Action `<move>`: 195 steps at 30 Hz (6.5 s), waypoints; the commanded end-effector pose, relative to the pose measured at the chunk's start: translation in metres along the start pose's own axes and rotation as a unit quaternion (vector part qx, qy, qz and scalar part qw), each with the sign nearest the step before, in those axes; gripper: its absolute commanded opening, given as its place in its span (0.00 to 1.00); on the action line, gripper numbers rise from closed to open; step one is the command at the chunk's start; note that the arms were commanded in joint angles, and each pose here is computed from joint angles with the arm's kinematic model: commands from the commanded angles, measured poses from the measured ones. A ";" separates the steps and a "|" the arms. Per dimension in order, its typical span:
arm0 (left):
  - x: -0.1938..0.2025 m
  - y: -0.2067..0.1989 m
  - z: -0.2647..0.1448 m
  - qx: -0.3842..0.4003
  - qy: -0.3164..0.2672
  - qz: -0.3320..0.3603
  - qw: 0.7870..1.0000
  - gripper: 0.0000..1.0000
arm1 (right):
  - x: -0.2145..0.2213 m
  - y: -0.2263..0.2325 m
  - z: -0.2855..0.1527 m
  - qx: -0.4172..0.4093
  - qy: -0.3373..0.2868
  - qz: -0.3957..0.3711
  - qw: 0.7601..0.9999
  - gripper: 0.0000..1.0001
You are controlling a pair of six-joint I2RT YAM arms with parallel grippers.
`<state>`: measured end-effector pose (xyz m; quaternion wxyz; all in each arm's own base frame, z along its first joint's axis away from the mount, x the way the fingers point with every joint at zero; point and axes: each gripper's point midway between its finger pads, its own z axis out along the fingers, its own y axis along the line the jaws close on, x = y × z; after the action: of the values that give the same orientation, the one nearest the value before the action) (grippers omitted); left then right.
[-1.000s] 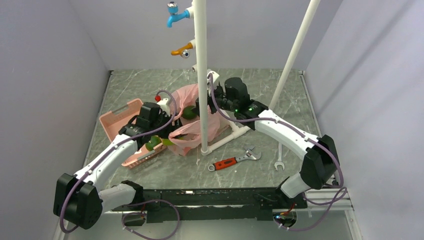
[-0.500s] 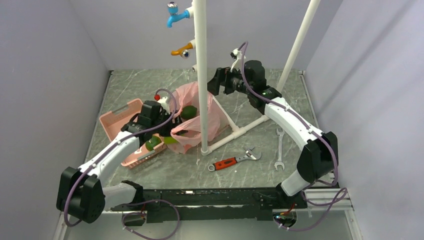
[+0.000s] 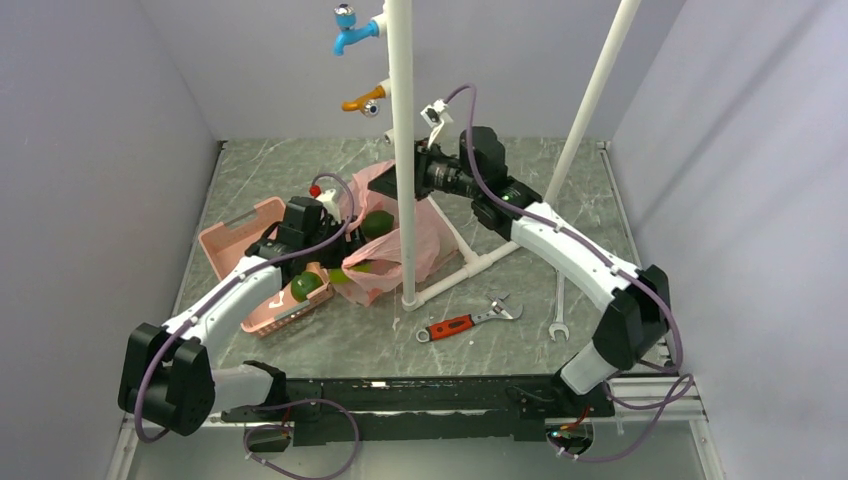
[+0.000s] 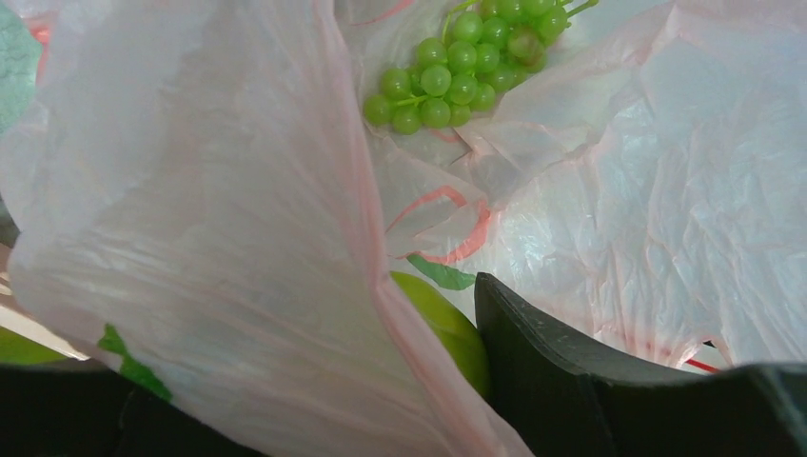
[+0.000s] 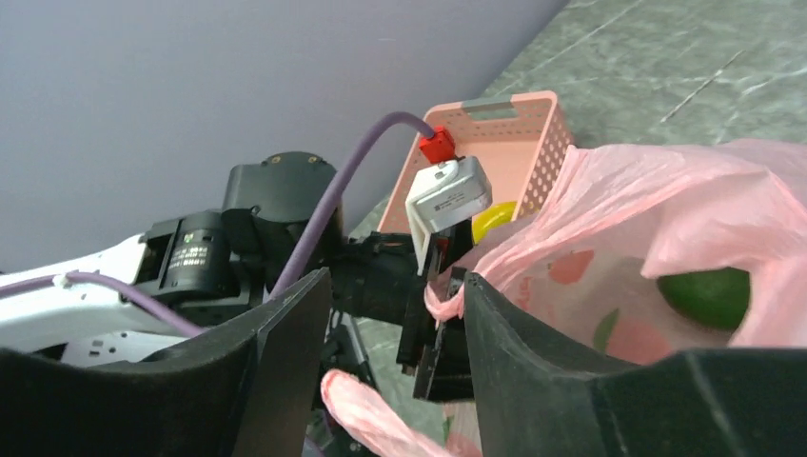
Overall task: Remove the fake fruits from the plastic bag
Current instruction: Take out the fake fruit from the plastic bag, then place the fake fruit in the bin, then adjust the plastic bag at the center of the board.
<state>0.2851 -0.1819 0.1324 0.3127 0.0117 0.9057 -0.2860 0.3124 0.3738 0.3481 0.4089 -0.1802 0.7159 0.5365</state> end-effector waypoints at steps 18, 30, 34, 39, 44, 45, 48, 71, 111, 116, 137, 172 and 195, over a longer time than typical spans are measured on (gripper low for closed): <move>-0.014 -0.012 -0.011 0.023 -0.034 0.010 0.999 0.00 | 0.055 -0.016 0.060 -0.055 0.048 0.106 0.992 0.58; -0.005 -0.005 -0.012 0.012 -0.029 0.013 0.999 0.00 | 0.039 -0.012 0.067 -0.069 0.009 0.121 0.990 0.38; -0.002 -0.002 -0.014 0.006 -0.031 0.013 0.999 0.00 | 0.041 -0.017 0.075 -0.070 0.013 0.131 0.989 0.33; -0.001 -0.001 -0.016 0.004 -0.032 0.013 0.999 0.00 | 0.043 -0.019 0.081 -0.076 0.013 0.144 0.987 0.31; -0.001 -0.005 -0.016 0.014 -0.034 0.019 0.999 0.00 | 0.039 -0.028 0.083 -0.055 -0.003 0.138 0.989 0.02; 0.000 -0.005 -0.016 0.019 -0.034 0.022 0.999 0.00 | 0.036 -0.032 0.083 -0.046 -0.011 0.137 0.989 0.00; 0.011 -0.007 -0.014 0.040 -0.024 0.033 0.998 0.00 | 0.031 -0.047 0.088 -0.019 -0.021 0.138 0.990 0.00; 0.000 -0.008 -0.043 0.024 -0.070 0.064 0.995 0.00 | 0.037 -0.038 0.037 -0.074 0.038 -0.136 0.987 0.85; 0.009 -0.007 -0.049 0.034 -0.074 0.058 0.995 0.00 | 0.032 -0.048 0.105 -0.093 -0.055 -0.470 0.876 0.00; 0.007 -0.003 -0.058 0.026 -0.110 0.075 0.991 0.00 | 0.008 -0.095 0.101 0.004 -0.062 -0.392 0.918 0.00; -0.070 0.058 -0.150 -0.238 -0.239 -0.021 0.941 0.00 | 0.000 -0.170 0.052 0.129 -0.050 -0.328 0.934 0.00; -0.054 0.095 -0.123 -0.136 -0.209 -0.125 0.960 0.99 | 0.005 -0.101 -0.046 0.264 0.039 0.028 0.963 1.00; -0.061 -0.022 -0.063 0.108 -0.117 -0.087 0.983 0.90 | 0.094 -0.117 -0.047 0.315 0.024 0.185 0.931 0.53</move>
<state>0.2713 -0.1460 0.2057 0.3884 -0.0753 0.8338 -0.3850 0.3094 0.3092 0.1905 0.2840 0.0643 0.9052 0.3096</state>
